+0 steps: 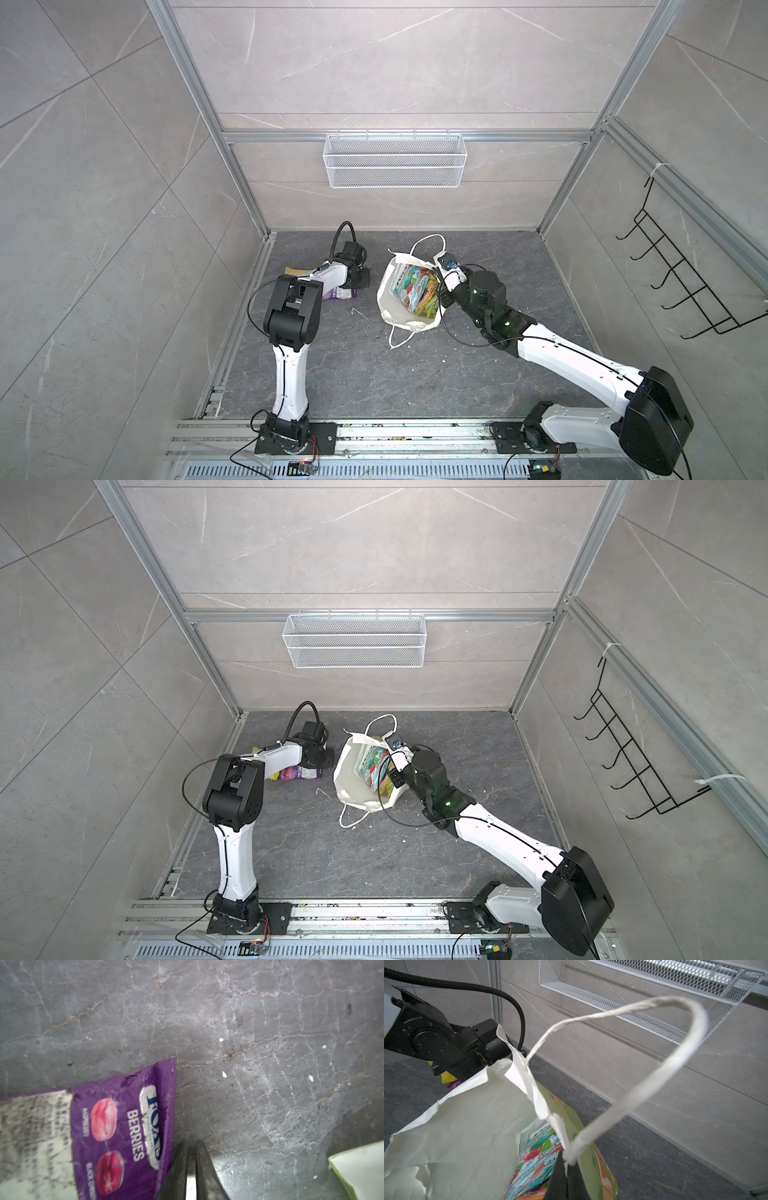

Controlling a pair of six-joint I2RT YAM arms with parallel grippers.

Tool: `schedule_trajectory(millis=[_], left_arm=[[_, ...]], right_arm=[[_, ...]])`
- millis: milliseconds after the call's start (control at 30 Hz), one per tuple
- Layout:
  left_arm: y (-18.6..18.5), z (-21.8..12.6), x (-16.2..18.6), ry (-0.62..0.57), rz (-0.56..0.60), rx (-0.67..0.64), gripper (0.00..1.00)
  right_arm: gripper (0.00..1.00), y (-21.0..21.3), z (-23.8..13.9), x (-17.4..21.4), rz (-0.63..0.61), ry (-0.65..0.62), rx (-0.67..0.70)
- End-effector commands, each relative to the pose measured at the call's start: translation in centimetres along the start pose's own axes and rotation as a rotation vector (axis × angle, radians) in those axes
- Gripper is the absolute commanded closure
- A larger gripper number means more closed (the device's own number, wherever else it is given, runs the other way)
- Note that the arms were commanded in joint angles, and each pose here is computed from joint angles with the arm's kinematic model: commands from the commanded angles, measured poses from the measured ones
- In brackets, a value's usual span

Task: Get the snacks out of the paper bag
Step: 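Open the left gripper to release the purple packet on the table, then move the left gripper back over the bag opening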

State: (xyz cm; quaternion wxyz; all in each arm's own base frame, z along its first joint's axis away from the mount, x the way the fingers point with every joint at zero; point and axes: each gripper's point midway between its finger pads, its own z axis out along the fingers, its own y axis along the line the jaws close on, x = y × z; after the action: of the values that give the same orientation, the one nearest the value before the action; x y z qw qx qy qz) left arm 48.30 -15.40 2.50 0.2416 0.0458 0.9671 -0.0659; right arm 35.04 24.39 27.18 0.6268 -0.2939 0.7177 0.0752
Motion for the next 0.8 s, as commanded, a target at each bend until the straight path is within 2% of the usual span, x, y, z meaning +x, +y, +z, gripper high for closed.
schedule_trajectory(millis=[0,67,133,267,367,500,767], left_arm=[[0.7,-1.5,0.6,0.018,0.030,-0.029,0.84],[0.3,-2.0,0.2,0.000,0.032,-0.010,0.81],[-0.2,-3.0,-0.4,-0.031,0.031,0.021,0.71],[-1.1,-5.5,-1.4,-0.100,0.035,0.067,0.69],[-1.4,-7.9,-2.3,-0.159,0.029,0.088,0.60],[-2.0,-11.4,-3.4,-0.247,0.025,0.123,0.55],[-5.0,-20.2,-3.8,-0.462,0.052,0.192,0.53]], right_arm=[[1.00,-0.9,-0.8,-1.0,0.012,-0.025,0.029],[1.00,-0.9,-0.8,-1.1,0.013,-0.025,0.026],[1.00,-0.9,-0.8,-1.2,0.012,-0.024,0.026],[1.00,-0.9,-0.7,-1.1,-0.003,-0.010,0.026],[1.00,-1.0,-0.7,-1.1,-0.013,-0.003,0.026],[1.00,-0.7,-0.6,-0.9,-0.031,0.010,0.013],[1.00,0.9,-0.7,-0.6,-0.091,0.011,-0.078]])
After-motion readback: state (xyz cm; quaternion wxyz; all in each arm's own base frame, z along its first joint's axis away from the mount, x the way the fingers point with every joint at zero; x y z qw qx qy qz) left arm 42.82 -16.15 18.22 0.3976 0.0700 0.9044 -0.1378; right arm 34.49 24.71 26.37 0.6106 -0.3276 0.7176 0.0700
